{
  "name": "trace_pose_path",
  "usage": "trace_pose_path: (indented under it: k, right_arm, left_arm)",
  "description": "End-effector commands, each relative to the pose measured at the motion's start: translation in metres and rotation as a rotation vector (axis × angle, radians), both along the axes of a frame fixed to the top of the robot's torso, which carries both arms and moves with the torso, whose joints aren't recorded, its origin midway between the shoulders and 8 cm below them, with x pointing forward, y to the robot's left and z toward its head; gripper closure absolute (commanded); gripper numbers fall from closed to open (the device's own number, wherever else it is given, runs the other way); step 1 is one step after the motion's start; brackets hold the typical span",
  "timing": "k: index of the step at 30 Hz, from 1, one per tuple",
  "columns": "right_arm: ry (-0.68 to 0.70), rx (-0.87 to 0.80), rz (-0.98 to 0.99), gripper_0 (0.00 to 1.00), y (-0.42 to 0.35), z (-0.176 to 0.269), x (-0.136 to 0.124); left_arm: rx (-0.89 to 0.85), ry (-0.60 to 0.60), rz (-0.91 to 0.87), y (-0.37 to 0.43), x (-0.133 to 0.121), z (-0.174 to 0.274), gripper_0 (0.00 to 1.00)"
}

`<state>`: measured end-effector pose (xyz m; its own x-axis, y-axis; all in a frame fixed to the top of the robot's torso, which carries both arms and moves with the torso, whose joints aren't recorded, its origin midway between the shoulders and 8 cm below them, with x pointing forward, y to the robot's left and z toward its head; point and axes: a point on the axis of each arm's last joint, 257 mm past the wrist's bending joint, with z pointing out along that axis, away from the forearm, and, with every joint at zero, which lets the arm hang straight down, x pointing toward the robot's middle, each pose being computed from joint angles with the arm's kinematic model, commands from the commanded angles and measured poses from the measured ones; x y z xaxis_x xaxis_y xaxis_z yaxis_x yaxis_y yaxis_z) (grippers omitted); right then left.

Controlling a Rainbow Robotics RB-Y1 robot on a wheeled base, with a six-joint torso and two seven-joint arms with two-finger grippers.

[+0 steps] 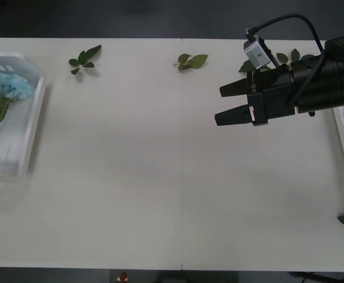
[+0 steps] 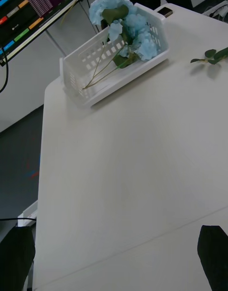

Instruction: Put the red flowers into the right box and the blue flowers into the left box

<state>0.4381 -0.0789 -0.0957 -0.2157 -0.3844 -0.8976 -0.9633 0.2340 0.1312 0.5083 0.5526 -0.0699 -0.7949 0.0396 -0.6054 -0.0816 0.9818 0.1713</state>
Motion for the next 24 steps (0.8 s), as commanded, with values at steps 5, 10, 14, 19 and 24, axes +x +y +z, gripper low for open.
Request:
trace_pose_path:
  k: [5,10,14,19,24]
  right_arm:
    - [-0.056,0.023,0.099,0.00,0.017,0.023,-0.017]
    - [-0.037,0.003,0.138,0.00,0.015,0.018,-0.028]
    - [-0.040,-0.004,0.153,0.00,0.015,0.016,-0.031]
    - [-0.045,-0.001,0.147,0.00,0.015,0.017,-0.029]
    - [-0.037,0.002,0.137,0.00,0.014,0.016,-0.027]
  left_arm:
    - [0.124,0.052,0.028,0.061,-0.002,-0.016,1.00]
    - [0.127,0.111,0.024,0.063,-0.004,-0.047,1.00]
    - [0.133,0.175,0.022,0.065,-0.010,-0.074,1.00]
    - [0.138,0.236,0.020,0.065,-0.014,-0.110,1.00]
    - [0.127,0.278,0.008,0.057,-0.015,-0.145,1.00]
